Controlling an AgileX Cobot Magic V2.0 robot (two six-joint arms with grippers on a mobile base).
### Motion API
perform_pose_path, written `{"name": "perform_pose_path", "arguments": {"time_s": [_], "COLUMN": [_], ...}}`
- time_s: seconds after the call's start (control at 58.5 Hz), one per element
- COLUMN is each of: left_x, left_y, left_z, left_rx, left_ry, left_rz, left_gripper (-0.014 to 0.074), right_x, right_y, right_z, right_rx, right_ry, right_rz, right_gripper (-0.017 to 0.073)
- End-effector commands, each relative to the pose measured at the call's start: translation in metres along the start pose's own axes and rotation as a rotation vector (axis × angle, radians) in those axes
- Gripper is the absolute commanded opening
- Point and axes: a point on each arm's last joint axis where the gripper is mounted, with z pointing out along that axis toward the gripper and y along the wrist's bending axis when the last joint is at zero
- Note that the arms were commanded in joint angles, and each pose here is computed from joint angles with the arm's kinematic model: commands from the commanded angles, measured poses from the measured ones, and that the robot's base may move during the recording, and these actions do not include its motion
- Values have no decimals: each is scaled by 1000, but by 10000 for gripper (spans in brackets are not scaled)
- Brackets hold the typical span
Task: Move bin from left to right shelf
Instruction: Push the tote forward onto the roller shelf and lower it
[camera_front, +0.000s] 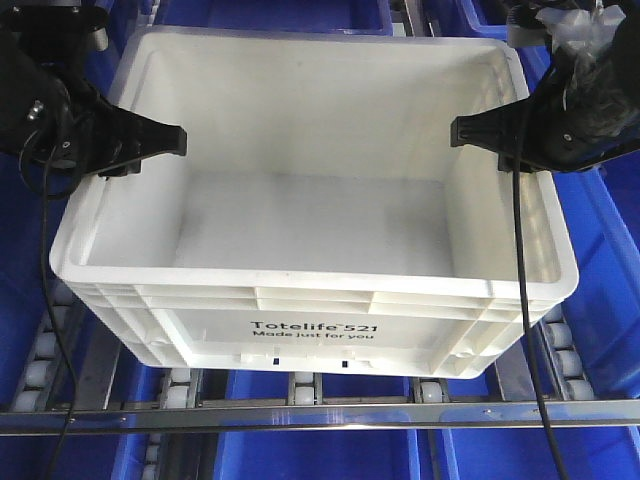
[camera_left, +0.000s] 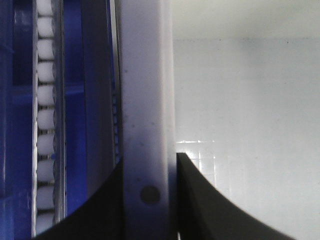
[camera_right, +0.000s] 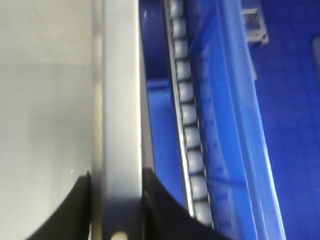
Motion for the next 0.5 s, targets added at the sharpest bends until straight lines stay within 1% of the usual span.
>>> {"name": "perform_pose_path", "arguments": {"time_s": [0.0, 0.051, 0.171, 0.376, 0.479], "left_x": [-18, -18, -16, -11, -9], "left_y": [-12, -13, -15, -14, -11], "left_z": [-21, -17, -3, 9, 9], "left_rx": [123, 123, 104, 61, 30], "left_ry": [-176, -173, -131, -56, -38], "left_rz": [-33, -31, -24, -37, -24], "left_gripper": [-6, -6, -3, 27, 62], "right_x": [-21, -20, -20, -16, -14], "right_y": [1, 1, 2, 9, 12], "right_z": [-19, -15, -5, 17, 26], "right_rx": [-77, -71, -62, -51, -54], "right_ry": [-240, -254, -264, -202, -172], "right_rz": [80, 86, 82, 79, 84], "right_gripper": [13, 13, 13, 21, 34]}}
